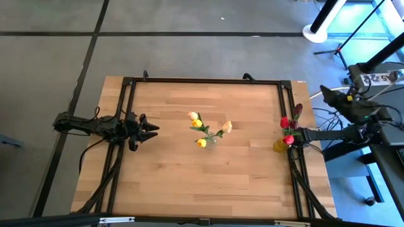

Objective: Sort flowers into vase by color
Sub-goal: Return to Home Position

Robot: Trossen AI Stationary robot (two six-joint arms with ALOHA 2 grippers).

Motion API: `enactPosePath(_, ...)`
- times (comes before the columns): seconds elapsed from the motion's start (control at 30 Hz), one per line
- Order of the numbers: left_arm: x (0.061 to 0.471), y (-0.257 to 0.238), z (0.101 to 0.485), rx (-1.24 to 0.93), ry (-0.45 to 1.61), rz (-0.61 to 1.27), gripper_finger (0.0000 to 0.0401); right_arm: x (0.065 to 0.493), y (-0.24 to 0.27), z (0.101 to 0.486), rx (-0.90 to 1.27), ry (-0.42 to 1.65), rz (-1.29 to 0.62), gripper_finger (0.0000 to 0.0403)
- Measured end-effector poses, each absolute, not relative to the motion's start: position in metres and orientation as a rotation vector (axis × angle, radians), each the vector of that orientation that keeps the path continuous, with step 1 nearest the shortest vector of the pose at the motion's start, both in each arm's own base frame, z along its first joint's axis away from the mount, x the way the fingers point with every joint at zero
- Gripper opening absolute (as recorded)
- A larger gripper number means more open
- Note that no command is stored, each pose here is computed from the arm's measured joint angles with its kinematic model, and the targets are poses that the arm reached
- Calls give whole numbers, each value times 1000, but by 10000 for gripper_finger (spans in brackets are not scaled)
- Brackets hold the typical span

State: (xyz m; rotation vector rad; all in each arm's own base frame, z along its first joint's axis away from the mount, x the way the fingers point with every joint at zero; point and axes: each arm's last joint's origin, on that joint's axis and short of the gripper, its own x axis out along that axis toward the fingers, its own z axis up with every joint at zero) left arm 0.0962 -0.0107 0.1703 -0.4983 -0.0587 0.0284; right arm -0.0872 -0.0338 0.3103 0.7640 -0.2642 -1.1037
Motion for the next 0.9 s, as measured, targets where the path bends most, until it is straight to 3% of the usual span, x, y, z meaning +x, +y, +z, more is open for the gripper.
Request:
enactPosePath(0.2,96,-11,170,-498,-59,28,169,-84,-27,332,633,-94,-689,21)
enactPosePath(0.5,96,-11,170,-510,-59,28,169,-92,-20,352,458,-90,-333,21)
enactPosePath(0.73,96,-11,170,-531,-59,28,169,-100,-12,357,567,-61,-39,21)
enactPosePath(0.9,96,-10,170,-533,-66,48,169,-94,5,365,298,-96,315,21)
